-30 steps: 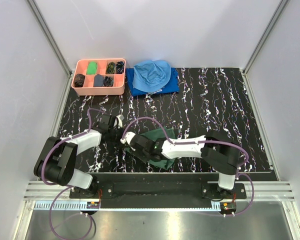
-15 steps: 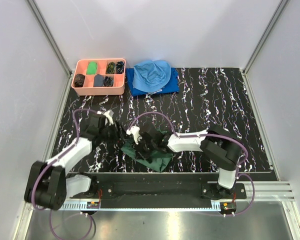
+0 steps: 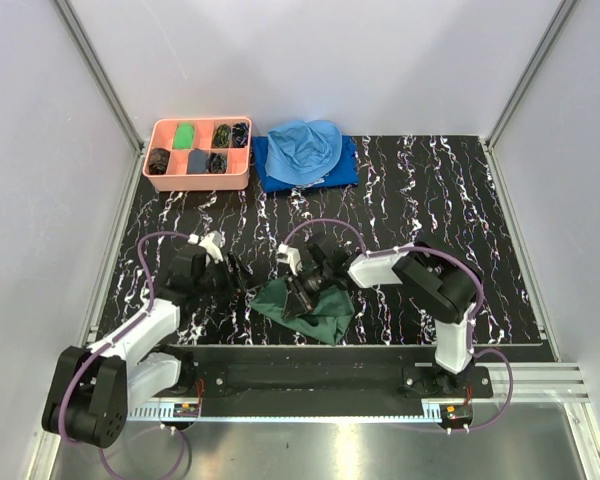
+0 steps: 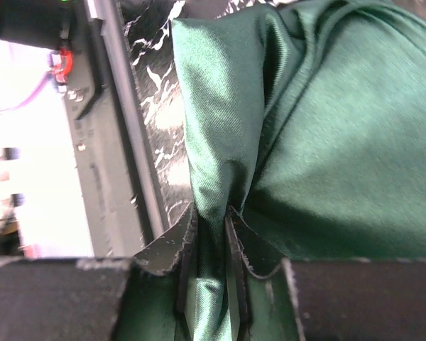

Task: Fold the napkin, place the utensils inside, and roll it up
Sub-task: Roll the napkin with the utensil

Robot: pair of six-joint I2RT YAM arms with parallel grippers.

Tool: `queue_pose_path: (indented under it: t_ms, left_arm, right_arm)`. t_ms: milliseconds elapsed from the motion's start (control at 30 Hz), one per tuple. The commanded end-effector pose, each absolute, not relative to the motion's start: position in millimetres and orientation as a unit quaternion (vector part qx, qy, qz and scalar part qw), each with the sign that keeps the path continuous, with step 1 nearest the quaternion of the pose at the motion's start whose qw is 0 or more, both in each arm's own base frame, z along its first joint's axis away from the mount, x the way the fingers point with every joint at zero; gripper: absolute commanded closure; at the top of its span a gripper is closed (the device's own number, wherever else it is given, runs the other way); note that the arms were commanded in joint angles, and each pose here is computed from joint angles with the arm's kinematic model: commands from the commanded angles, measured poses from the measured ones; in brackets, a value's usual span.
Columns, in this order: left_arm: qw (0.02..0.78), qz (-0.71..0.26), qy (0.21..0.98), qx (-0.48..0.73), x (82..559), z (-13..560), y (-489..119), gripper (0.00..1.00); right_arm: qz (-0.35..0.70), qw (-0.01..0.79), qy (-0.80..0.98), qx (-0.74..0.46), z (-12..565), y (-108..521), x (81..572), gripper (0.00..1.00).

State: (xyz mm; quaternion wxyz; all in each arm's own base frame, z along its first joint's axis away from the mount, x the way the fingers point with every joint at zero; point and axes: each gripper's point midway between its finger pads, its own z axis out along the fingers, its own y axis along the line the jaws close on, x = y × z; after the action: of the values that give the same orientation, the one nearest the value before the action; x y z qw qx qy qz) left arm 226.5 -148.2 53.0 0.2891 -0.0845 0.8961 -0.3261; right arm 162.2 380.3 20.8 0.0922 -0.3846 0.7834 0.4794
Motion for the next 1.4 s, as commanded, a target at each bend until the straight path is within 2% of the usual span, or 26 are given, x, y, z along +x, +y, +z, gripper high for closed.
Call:
queue_pose_path:
  t_ms: [0,367,600,633,667,733,767,900,1000,1033,1133,1167,1367]
  left_arm:
    - [0.325,-0.374,0.867,-0.058,237.3,67.4,-162.0,0.33]
    - [0.292,-0.418,0.86,-0.024,230.3,47.5,-185.0,0.33]
    - [0.259,-0.427,0.866,0.006,218.6,35.6,-201.8,0.44]
    - [0.258,-0.427,0.867,0.007,217.9,34.9,-202.6,0.47]
    - [0.258,-0.426,0.867,0.009,216.4,33.9,-203.2,0.56]
    - [0.256,-0.422,0.87,0.007,215.4,32.0,-202.6,0.68]
    - [0.256,-0.421,0.87,0.007,216.5,32.2,-202.5,0.77]
    - [0.253,-0.408,0.877,0.004,219.6,29.3,-200.7,0.97]
    - [0.241,-0.4,0.884,0.002,219.8,27.0,-199.8,1.0]
    - [0.235,-0.396,0.888,-0.001,219.1,25.2,-199.1,1.0]
    - [0.223,-0.382,0.897,-0.005,220.2,23.2,-197.1,1.0]
    - [0.224,-0.38,0.898,-0.006,222.6,24.7,-197.8,1.0]
    - [0.183,-0.362,0.914,-0.017,219.0,19.1,-196.5,1.0]
  right_arm:
    - [0.504,0.004,0.796,-0.336,-0.3,355.2,150.7,0.78]
    - [0.557,-0.052,0.78,-0.279,-8.7,345.0,169.3,0.81]
    - [0.558,-0.06,0.784,-0.266,-16.3,342.2,175.0,0.82]
    - [0.557,-0.06,0.785,-0.265,-17.3,342.0,175.0,0.82]
    - [0.557,-0.059,0.786,-0.264,-17.5,341.7,175.7,0.82]
    - [0.554,-0.058,0.788,-0.263,-18.9,341.3,176.7,0.82]
    - [0.554,-0.058,0.787,-0.263,-18.9,341.6,176.1,0.82]
    - [0.552,-0.049,0.79,-0.263,-15.3,342.9,181.0,0.8]
    - [0.539,-0.033,0.799,-0.264,-9.4,343.8,189.1,0.71]
    - [0.535,-0.028,0.801,-0.266,-6.4,344.1,191.1,0.64]
    - [0.512,0.008,0.813,-0.276,10.5,344.1,202.4,0.51]
    - [0.502,0.011,0.819,-0.278,23.0,339.8,200.5,0.43]
    - [0.413,0.126,0.851,-0.3,70.0,314.9,215.0,0.28]
